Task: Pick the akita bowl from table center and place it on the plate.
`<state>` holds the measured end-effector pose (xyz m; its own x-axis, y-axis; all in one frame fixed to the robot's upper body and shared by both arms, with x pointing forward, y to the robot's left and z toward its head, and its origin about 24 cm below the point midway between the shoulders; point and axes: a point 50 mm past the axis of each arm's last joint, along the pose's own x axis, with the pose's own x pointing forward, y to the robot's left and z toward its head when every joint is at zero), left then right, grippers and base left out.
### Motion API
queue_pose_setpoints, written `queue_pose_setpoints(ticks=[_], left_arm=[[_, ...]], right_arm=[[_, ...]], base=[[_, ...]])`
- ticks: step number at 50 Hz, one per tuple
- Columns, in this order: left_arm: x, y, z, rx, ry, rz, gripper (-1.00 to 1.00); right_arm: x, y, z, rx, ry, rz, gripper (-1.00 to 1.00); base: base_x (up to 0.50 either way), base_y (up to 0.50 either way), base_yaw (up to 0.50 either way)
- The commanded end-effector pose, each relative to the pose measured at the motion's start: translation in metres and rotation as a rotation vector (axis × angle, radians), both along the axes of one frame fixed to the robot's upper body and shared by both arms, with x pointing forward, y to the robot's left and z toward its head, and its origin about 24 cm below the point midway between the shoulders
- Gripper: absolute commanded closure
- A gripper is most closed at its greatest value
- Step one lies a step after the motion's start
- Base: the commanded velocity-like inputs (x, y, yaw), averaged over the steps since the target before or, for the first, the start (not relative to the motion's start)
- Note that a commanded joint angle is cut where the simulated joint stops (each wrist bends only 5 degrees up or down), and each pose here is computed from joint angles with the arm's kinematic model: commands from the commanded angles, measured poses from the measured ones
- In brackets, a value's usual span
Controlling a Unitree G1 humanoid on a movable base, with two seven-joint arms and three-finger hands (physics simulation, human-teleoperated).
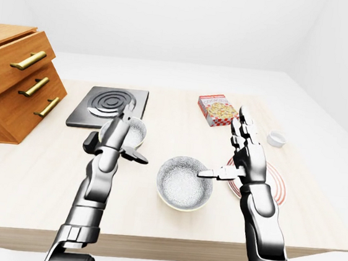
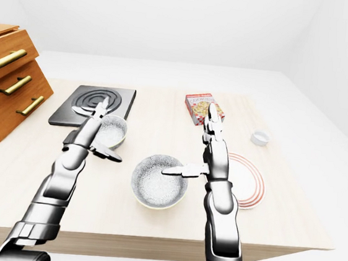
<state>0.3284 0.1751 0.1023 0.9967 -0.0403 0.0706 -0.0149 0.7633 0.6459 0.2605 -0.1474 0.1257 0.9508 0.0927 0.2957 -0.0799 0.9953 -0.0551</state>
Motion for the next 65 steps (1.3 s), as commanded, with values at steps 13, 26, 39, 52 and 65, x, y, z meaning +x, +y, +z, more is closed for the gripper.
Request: queue_pose_setpoints(ticks=[13, 26, 39, 52, 65], left_arm=[[0.037, 0.003, -0.043, 0.46, 0.092, 0.05, -1.0], [0.04, 0.007, -0.067, 0.5, 0.219, 0.078, -1.0], [0.033, 0.016, -0.079, 0.53, 0.263, 0.102, -1.0], [0.022, 0.017, -0.098, 0.556, 0.334, 0.078, 0.09], [0.009, 0.003, -0.114, 0.504, 0.322, 0.07, 1.0]], right_arm=[[0.002, 0.0, 0.001, 0.012, -0.002, 0.0, -1.0], [-0.001, -0.002, 0.0, 0.01, 0.001, -0.002, -1.0], [0.0, -0.003, -0.002, 0.009, 0.009, -0.004, -1.0], [-0.001, -0.004, -0.003, 0.009, 0.013, -0.006, -1.0], [-0.001, -0.003, -0.003, 0.005, 0.014, -0.002, -1.0]], base=[[0.0, 0.0, 0.0], [0.0, 0.0, 0.0], [0.0, 0.0, 0.0], [0.0, 0.0, 0.0], [0.0, 0.0, 0.0]])
